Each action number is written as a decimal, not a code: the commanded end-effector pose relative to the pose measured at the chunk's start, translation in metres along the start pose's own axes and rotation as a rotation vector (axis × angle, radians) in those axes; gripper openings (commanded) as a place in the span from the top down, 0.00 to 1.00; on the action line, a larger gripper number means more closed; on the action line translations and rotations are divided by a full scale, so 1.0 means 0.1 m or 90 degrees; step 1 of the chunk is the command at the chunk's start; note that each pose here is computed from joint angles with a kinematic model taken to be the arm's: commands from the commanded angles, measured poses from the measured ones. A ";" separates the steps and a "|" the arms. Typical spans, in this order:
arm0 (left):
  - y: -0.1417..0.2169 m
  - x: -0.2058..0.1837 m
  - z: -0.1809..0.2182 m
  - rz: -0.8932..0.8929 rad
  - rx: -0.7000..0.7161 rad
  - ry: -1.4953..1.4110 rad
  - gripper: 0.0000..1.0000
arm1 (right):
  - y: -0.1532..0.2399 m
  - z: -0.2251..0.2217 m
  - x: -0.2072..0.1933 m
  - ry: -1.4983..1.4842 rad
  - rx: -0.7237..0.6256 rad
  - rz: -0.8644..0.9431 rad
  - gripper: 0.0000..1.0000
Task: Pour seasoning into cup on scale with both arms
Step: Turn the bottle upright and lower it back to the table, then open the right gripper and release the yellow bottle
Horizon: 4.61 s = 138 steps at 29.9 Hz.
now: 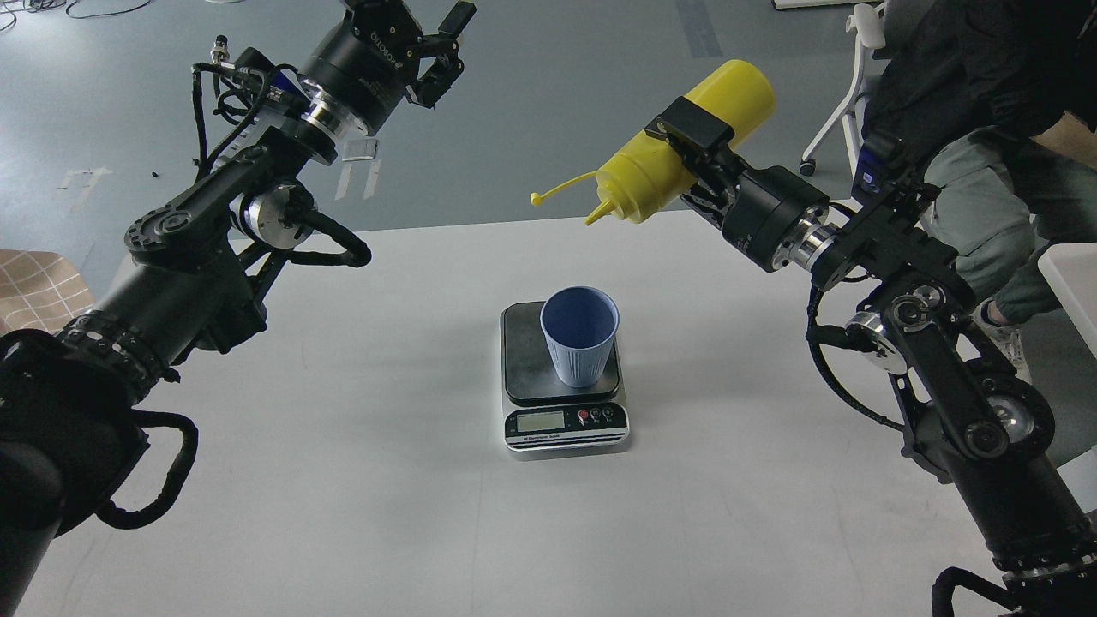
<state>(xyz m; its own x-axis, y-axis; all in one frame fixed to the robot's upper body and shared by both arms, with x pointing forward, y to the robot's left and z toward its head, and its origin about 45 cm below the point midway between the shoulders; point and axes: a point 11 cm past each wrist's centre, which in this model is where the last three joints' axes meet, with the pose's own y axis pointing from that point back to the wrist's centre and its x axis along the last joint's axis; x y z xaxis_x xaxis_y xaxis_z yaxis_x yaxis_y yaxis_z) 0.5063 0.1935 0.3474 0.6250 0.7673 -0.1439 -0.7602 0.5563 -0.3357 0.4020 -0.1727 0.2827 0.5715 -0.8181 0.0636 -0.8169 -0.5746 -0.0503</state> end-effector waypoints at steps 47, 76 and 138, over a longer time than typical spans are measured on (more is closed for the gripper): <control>0.05 -0.27 -0.49 -0.038 0.075 -0.003 0.02 | 1.28 1.35 0.79 -0.719 0.193 0.270 1.00; 0.11 -0.23 -0.58 -0.036 0.100 -0.020 0.02 | 1.63 1.76 0.51 -0.869 0.178 0.306 0.79; 0.00 -0.57 -0.92 -0.064 0.133 -0.006 0.02 | 2.99 1.48 0.11 -0.856 0.199 0.382 0.01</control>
<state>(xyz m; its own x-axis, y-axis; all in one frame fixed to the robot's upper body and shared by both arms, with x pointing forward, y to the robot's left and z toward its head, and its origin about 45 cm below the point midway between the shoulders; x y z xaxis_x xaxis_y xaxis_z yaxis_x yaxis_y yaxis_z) 0.4868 0.1218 0.2699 0.6982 0.7077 -0.1083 -0.7153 0.6834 -0.1462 0.1753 -0.3417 0.1071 -0.0701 -0.1938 -0.9785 -0.9974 -0.0027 0.0720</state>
